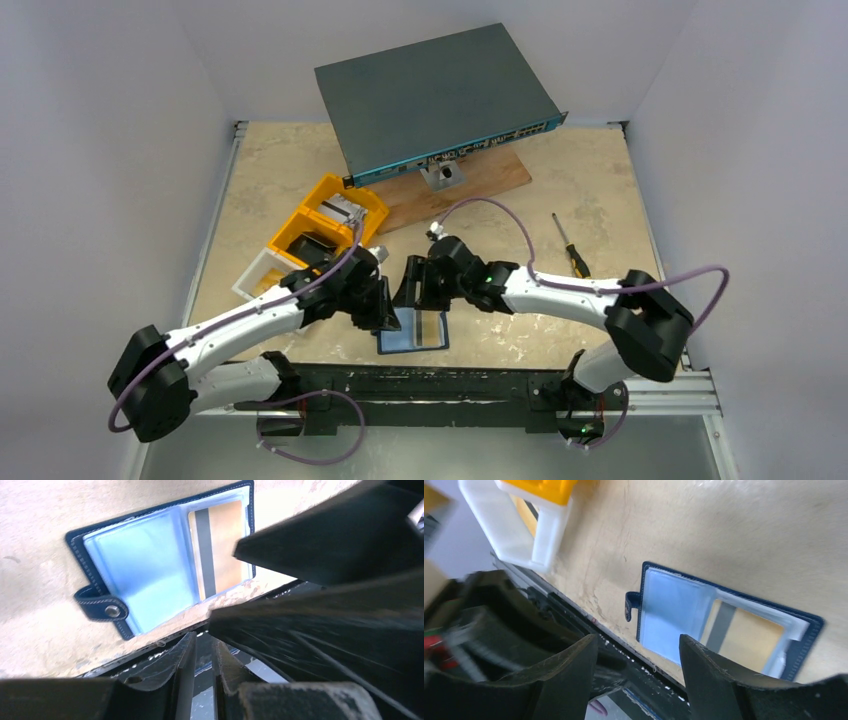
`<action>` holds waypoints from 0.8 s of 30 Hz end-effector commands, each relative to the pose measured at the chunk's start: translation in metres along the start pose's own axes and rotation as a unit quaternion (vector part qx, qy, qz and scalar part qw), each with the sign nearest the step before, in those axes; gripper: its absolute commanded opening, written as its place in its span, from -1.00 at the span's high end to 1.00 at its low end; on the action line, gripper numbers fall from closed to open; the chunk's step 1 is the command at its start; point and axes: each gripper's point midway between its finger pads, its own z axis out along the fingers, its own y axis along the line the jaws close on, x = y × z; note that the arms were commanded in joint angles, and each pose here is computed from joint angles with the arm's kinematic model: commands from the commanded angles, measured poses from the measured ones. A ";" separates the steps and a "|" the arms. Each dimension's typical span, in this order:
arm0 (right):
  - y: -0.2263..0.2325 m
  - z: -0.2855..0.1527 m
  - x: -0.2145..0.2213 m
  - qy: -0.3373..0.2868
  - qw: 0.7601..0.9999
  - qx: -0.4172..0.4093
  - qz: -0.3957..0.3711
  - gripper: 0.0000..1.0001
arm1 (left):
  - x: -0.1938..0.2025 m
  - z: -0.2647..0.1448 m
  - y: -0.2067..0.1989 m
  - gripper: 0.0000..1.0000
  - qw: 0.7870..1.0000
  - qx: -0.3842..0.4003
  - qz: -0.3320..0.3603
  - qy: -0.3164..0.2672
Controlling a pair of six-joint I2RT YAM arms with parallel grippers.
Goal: Take the credit cards out of the card holder
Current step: Remove the credit card from the card holder.
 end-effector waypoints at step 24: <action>-0.089 -0.021 0.017 -0.009 0.990 0.138 -0.018 0.59 | -0.007 0.076 0.006 0.64 0.995 0.063 -0.063 0.042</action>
